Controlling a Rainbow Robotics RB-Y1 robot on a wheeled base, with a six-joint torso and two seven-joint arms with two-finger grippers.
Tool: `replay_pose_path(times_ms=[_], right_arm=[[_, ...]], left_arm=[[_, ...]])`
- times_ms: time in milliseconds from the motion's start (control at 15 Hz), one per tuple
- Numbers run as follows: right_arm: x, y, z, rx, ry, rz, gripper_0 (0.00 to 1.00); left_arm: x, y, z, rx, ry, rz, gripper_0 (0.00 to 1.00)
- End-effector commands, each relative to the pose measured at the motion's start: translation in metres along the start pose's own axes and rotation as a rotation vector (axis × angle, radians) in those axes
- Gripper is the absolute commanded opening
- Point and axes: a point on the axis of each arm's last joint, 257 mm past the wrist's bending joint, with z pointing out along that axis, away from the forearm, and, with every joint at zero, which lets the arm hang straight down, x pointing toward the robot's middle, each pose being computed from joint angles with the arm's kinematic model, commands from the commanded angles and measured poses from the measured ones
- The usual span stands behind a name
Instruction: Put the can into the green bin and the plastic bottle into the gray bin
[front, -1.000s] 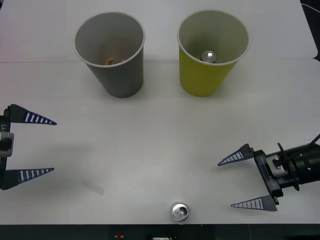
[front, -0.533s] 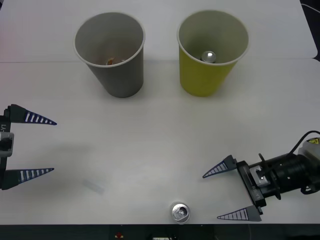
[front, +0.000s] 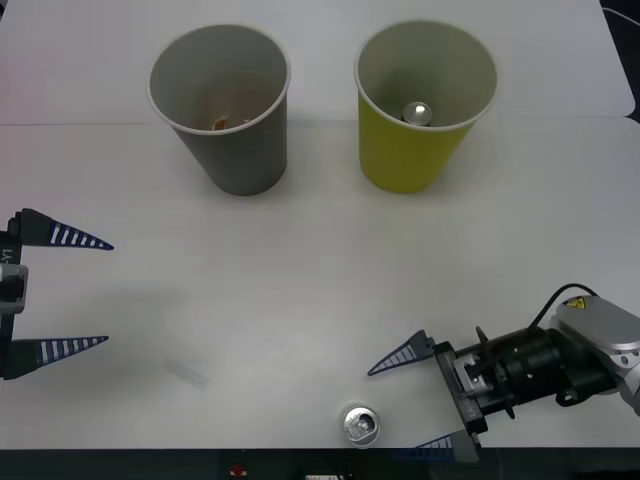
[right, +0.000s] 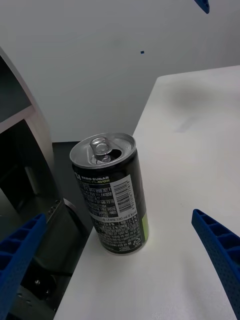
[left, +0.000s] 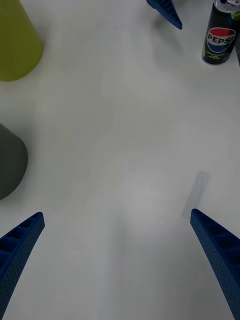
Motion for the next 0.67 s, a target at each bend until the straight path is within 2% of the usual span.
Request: replay_pose_path(times_ms=[67, 533, 600, 667], right_arm=[[0.001, 0.000, 0.021, 0.003, -0.008, -0.003, 1.00], [0.003, -0.002, 0.053, 0.018, -0.016, -0.024, 1.00], [0.002, -0.003, 0.055, 0.018, -0.020, -0.030, 0.71], [0.001, -0.003, 0.057, 0.018, -0.023, -0.036, 0.28]], left_arm=[[0.000, 0.000, 0.000, 0.000, 0.000, 0.000, 1.00], [0.000, 0.000, 0.000, 0.000, 0.000, 0.000, 1.00], [0.000, 0.000, 0.000, 0.000, 0.000, 0.000, 1.00], [0.000, 0.000, 0.000, 0.000, 0.000, 0.000, 1.00]])
